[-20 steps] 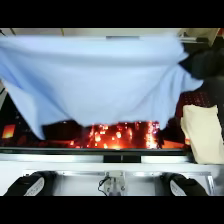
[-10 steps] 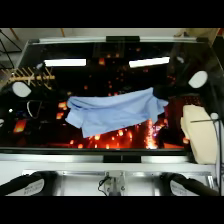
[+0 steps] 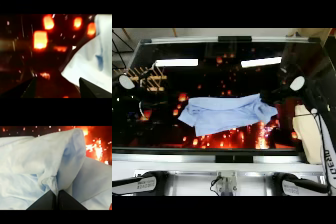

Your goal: Fold the shirts.

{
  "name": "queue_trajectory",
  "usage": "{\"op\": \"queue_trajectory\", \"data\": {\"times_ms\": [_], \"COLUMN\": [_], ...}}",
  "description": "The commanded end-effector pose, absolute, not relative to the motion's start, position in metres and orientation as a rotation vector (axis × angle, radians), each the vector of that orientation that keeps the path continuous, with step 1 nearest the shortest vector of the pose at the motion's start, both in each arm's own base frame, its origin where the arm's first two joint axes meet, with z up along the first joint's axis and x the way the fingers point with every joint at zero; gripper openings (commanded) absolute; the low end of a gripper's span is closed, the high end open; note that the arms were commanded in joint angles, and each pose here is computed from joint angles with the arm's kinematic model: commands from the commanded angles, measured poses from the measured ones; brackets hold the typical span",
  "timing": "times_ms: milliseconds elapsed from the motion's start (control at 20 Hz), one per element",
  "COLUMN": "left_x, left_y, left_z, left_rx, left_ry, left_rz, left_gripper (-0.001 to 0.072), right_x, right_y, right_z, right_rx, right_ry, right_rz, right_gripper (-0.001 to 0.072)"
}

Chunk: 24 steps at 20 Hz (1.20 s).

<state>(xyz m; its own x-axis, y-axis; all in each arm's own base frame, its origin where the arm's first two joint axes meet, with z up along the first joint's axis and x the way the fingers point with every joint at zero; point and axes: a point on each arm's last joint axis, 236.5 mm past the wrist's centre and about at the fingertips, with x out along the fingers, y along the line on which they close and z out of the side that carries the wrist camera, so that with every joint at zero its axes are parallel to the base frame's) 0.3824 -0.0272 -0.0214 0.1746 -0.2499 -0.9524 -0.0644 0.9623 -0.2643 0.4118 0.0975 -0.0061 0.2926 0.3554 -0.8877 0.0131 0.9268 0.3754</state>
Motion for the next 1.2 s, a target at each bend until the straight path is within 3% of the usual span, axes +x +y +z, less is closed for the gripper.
{"op": "queue_trajectory", "data": {"times_ms": [0, 400, 450, 500, 550, 700, 900, 1000, 1150], "left_x": [0.356, 0.361, 0.362, 0.363, 0.366, 0.398, 0.457, 0.449, 0.389], "left_y": [-0.047, -0.113, -0.116, -0.118, -0.119, -0.122, -0.122, -0.118, -0.102], "left_z": [-0.060, -0.110, -0.112, -0.111, -0.107, -0.048, 0.162, 0.294, 0.448], "left_rx": [-0.397, -0.506, -0.500, -0.496, -0.486, -0.366, -0.177, -0.101, -0.037], "left_ry": [1.483, 1.525, 1.523, 1.517, 1.509, 1.353, 0.823, 0.524, 0.177], "left_rz": [-0.180, -0.274, -0.278, -0.282, -0.294, -0.417, -0.503, -0.509, -0.454], "left_gripper": [0.0674, 0.0665, 0.0480, 0.0197, 0.0035, 0.0032, 0.0032, 0.0031, 0.0032], "right_x": [0.401, 0.400, 0.399, 0.398, 0.397, 0.394, 0.420, 0.430, 0.412], "right_y": [0.099, 0.097, 0.096, 0.096, 0.096, 0.096, 0.082, 0.064, 0.036], "right_z": [-0.010, -0.011, -0.012, -0.012, -0.012, 0.003, 0.104, 0.187, 0.324], "right_rx": [0.329, 0.316, 0.310, 0.307, 0.307, 0.263, 0.105, 0.016, -0.085], "right_ry": [1.305, 1.312, 1.315, 1.319, 1.327, 1.307, 1.059, 0.852, 0.501], "right_rz": [0.252, 0.248, 0.246, 0.246, 0.247, 0.287, 0.303, 0.250, 0.147], "right_gripper": [0.0077, 0.0078, 0.0077, 0.0077, 0.0078, 0.0078, 0.0077, 0.0077, 0.0077]}}
